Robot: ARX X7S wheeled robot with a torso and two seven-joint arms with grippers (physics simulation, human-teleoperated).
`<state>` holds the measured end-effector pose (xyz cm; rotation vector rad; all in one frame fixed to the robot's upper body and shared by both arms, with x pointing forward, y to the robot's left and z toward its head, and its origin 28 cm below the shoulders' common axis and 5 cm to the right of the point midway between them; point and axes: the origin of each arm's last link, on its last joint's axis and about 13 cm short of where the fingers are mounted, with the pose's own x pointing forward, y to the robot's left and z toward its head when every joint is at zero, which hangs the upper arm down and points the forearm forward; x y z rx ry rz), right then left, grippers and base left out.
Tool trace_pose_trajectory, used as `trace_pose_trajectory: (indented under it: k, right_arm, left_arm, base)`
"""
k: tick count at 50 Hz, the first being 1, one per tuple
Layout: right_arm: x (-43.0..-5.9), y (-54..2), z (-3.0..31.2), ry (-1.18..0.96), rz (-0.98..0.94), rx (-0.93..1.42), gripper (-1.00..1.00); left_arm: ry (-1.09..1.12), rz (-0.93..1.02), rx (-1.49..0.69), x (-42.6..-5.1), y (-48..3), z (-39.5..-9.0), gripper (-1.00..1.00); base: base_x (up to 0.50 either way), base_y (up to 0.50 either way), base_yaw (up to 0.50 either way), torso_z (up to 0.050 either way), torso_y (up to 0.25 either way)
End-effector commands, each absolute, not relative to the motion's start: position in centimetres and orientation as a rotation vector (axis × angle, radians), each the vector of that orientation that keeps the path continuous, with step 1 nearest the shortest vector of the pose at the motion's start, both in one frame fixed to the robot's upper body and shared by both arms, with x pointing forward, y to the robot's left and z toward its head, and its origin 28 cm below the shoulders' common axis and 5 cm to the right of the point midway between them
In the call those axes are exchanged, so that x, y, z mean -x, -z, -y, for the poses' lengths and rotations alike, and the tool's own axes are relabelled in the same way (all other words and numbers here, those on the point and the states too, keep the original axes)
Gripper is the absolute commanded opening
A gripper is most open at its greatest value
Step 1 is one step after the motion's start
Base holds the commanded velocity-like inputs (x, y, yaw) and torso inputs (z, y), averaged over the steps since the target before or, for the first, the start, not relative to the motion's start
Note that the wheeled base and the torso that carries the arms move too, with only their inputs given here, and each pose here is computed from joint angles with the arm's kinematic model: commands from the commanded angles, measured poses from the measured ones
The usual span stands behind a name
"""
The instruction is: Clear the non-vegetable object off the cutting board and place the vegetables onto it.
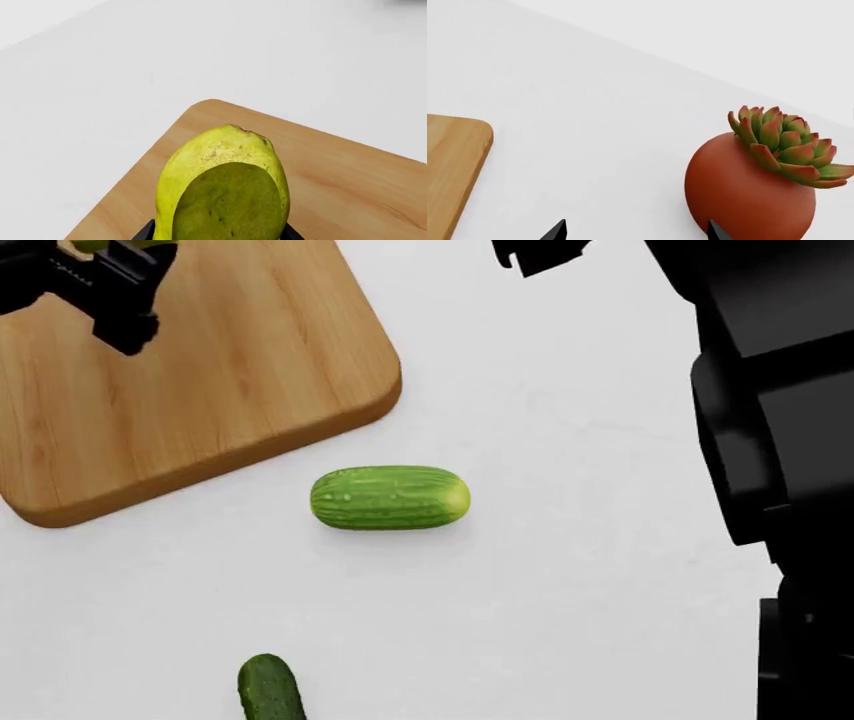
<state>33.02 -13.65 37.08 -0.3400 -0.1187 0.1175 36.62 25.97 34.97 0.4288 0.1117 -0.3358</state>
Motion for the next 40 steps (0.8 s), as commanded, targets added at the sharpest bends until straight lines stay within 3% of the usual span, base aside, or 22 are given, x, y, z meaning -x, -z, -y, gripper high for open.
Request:
trace_pose_trajectory:
  k: [1, 23, 40]
  right_arm:
    - [-32.6, -37.5, 13.5, -0.127, 0.142, 0.321, 1.00]
    - [-32.6, -38.2, 13.6, -0.125, 0.152, 0.327, 1.00]
    - [-32.4, -38.0, 13.7, -0.125, 0.156, 0.317, 1.00]
  left_arm:
    - [0.282, -0.096, -0.415, -35.6, -36.3, -27.3, -1.00]
    - [0.055, -0.116, -0.404, -34.3, -38.1, -32.2, -1.00]
    - [-0.183, -0.208, -0.431, -32.7, -36.7, -36.8, -1.00]
  base:
    - [0.00, 0.00, 0.00, 0.000, 0.000]
    - [0.00, 0.00, 0.00, 0.000, 0.000]
    - [0.00, 0.00, 0.00, 0.000, 0.000]
